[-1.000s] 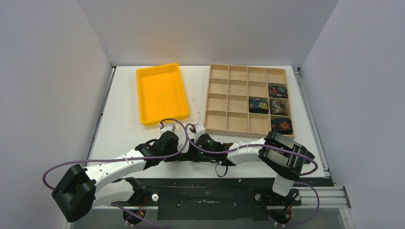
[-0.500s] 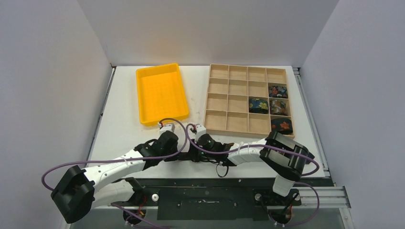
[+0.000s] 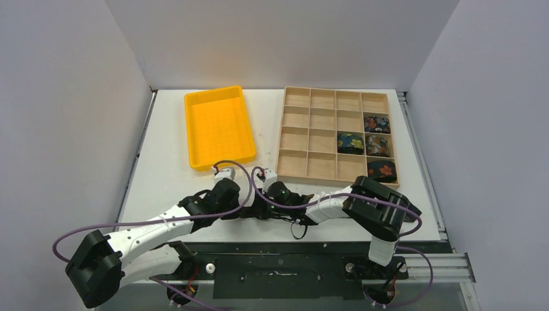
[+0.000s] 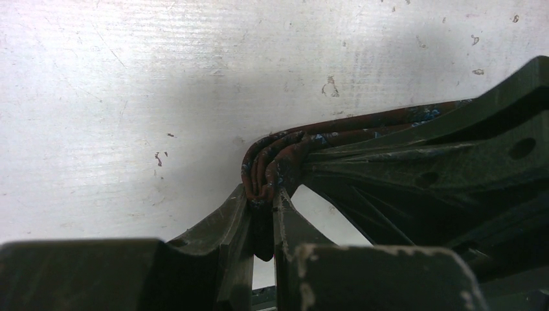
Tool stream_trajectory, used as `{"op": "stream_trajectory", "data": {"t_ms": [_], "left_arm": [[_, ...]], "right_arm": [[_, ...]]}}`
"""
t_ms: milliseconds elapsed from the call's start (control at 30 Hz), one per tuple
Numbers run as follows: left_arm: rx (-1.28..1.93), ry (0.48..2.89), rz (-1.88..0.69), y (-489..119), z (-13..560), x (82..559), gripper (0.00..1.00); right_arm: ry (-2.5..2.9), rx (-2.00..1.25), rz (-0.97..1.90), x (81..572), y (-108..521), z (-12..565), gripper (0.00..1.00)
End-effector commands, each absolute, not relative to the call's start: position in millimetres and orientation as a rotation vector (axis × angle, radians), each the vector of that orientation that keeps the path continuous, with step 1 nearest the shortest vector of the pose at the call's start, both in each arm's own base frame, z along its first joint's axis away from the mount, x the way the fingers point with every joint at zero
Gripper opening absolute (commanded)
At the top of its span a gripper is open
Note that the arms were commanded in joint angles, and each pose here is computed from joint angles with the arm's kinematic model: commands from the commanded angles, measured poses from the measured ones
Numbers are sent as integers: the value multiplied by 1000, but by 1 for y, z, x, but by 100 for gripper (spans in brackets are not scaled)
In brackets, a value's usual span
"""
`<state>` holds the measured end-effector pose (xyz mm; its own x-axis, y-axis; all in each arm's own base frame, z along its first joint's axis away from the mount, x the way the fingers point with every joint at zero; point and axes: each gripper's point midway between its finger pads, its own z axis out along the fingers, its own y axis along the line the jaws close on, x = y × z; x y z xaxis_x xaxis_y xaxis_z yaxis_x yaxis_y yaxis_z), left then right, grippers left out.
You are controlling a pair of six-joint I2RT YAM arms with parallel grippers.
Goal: Roll the ties
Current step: Roll the tie at the center of the board.
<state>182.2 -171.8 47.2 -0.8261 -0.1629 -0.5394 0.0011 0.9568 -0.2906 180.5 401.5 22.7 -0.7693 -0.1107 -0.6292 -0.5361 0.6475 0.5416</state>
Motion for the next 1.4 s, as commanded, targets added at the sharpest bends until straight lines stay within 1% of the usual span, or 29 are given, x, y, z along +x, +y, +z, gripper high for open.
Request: {"op": "stream_trajectory", "data": {"t_ms": [0, 500, 733, 767, 933, 1000, 1367], "left_arm": [[-107, 2462, -441, -187, 73, 190, 0], [-61, 2399, -534, -219, 107, 203, 0], [-31, 2402, -447, -217, 107, 209, 0], [-22, 2407, -420, -214, 105, 209, 0], [4, 2440, -240, -196, 90, 207, 0], [7, 2443, -197, -191, 88, 207, 0], [4, 2416, -25, -169, 93, 211, 0]], "right_arm": [[2345, -486, 1074, 179, 407, 10, 5], [2313, -403, 1376, 180, 437, 5, 5], [2242, -346, 1565, 176, 443, 9, 5], [2225, -339, 1587, 177, 441, 13, 7], [2204, -290, 1567, 189, 421, 28, 30], [2209, -298, 1533, 192, 414, 32, 35], [2241, -319, 1336, 208, 386, 48, 43]]}}
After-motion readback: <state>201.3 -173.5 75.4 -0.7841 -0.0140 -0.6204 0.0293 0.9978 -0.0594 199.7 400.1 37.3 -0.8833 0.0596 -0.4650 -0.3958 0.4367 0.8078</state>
